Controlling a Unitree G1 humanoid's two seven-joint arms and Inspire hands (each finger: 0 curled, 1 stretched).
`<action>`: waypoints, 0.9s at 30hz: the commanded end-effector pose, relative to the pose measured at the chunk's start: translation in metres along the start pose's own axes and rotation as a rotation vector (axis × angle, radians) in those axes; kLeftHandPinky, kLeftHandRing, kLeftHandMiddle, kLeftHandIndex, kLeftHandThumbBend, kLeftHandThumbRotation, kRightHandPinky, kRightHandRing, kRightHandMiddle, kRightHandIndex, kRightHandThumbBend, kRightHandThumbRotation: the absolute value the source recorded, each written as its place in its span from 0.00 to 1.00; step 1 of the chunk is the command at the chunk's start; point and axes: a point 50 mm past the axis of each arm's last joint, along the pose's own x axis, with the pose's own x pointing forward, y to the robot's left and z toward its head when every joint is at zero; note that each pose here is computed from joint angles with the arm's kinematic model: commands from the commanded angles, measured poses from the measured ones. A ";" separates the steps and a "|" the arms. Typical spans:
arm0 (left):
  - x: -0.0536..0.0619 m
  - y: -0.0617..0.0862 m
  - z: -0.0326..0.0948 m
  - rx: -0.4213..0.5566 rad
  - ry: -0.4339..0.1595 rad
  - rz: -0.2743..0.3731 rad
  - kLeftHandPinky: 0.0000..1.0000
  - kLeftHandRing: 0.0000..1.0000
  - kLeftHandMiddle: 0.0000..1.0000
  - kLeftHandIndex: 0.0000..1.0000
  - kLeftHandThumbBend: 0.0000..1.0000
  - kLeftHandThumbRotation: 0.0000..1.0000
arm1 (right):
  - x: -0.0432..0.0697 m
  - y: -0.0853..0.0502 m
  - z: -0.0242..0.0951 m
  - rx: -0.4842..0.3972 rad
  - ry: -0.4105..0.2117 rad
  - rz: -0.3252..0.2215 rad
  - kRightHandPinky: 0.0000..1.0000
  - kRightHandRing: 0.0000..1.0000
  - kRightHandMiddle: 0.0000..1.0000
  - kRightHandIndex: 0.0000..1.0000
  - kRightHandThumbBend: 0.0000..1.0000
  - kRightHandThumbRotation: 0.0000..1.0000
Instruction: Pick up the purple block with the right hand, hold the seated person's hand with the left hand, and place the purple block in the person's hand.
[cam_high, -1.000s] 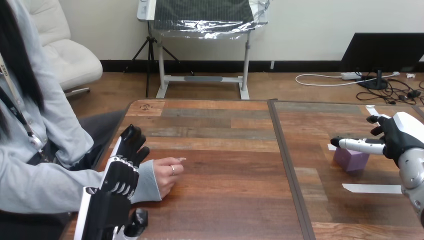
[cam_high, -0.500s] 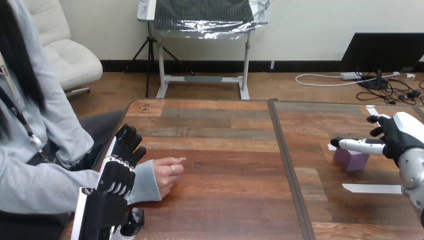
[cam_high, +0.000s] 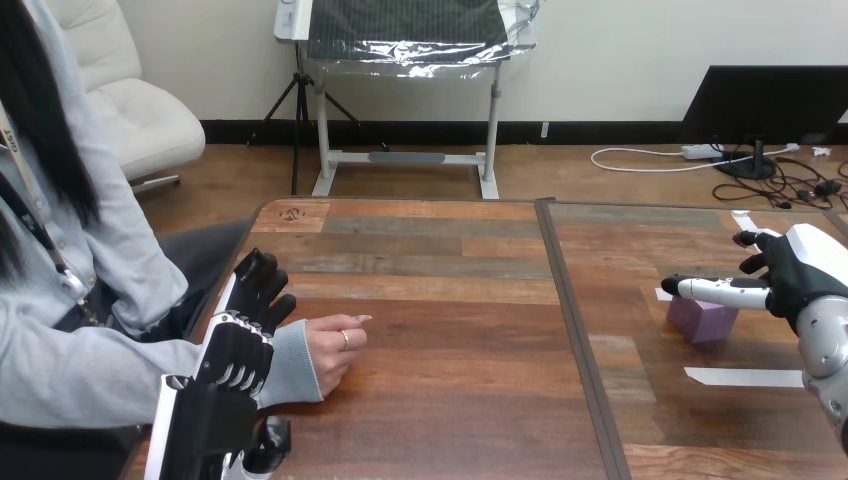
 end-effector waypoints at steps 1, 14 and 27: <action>0.018 -0.001 0.003 0.011 -0.081 -0.013 0.91 0.95 0.96 0.94 1.00 0.75 | 0.005 -0.018 0.018 0.028 -0.051 -0.060 0.69 0.80 0.82 0.88 1.00 0.58; 0.018 -0.002 0.002 -0.002 -0.071 -0.010 0.92 0.96 0.96 0.94 1.00 0.74 | 0.005 -0.018 0.019 0.016 -0.058 -0.069 0.70 0.82 0.84 0.87 1.00 0.56; 0.019 -0.002 0.001 -0.006 -0.071 -0.015 0.94 0.96 0.96 0.94 1.00 0.73 | 0.005 -0.019 0.018 0.014 -0.062 -0.063 0.68 0.77 0.78 0.88 1.00 0.59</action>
